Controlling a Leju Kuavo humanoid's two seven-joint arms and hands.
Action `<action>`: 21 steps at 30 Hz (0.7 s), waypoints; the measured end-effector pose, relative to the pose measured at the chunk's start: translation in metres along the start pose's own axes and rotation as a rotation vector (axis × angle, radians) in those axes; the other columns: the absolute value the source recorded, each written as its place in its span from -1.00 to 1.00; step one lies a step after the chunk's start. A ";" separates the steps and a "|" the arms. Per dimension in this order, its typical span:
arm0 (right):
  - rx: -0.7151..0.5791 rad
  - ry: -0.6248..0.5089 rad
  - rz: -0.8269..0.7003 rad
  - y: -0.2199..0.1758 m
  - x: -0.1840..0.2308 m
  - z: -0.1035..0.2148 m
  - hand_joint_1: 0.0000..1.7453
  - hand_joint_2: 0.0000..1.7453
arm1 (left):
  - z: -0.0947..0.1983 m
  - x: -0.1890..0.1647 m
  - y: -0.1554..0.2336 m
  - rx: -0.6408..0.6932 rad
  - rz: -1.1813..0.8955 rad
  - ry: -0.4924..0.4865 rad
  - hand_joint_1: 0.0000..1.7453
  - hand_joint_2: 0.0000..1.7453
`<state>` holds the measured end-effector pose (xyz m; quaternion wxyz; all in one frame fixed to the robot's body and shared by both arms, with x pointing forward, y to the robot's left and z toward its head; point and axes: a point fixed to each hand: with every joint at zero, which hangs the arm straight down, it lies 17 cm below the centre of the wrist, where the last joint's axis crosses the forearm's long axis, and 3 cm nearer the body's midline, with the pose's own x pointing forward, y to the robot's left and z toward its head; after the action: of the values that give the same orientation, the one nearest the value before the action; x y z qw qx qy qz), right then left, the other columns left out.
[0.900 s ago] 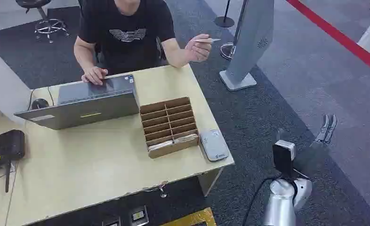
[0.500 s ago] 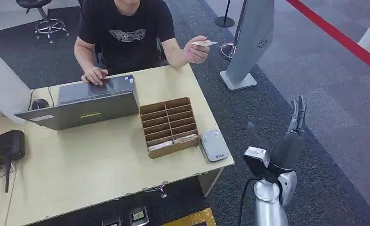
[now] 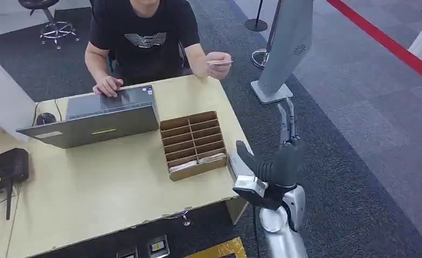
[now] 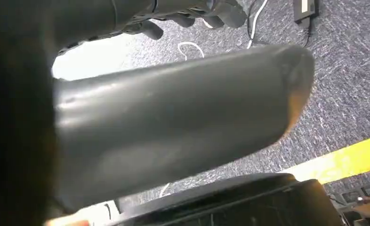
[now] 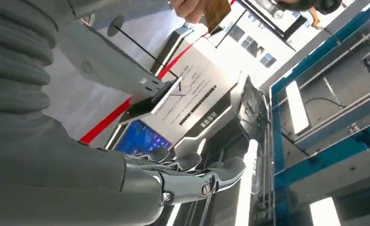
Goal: Pass the card to the sensor for recognition and then transmit it.
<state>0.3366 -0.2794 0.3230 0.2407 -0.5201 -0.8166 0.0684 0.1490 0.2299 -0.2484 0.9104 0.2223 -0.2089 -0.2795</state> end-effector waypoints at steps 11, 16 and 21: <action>0.055 -0.052 -0.010 0.032 0.047 -0.022 -1.00 1.00 | 0.000 0.001 -0.003 -0.015 -0.013 -0.009 -1.00 -1.00; 0.055 -0.073 -0.029 0.046 0.074 -0.038 -1.00 1.00 | 0.000 0.003 -0.004 -0.026 -0.031 -0.018 -1.00 -1.00; 0.064 -0.038 -0.002 0.059 0.090 -0.053 -1.00 1.00 | -0.001 0.007 -0.002 -0.025 -0.038 -0.025 -1.00 -1.00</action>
<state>0.3787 -0.1808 0.3771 0.2418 -0.5101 -0.8189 0.1041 0.1542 0.2239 -0.2485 0.9049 0.2115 -0.2123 -0.3022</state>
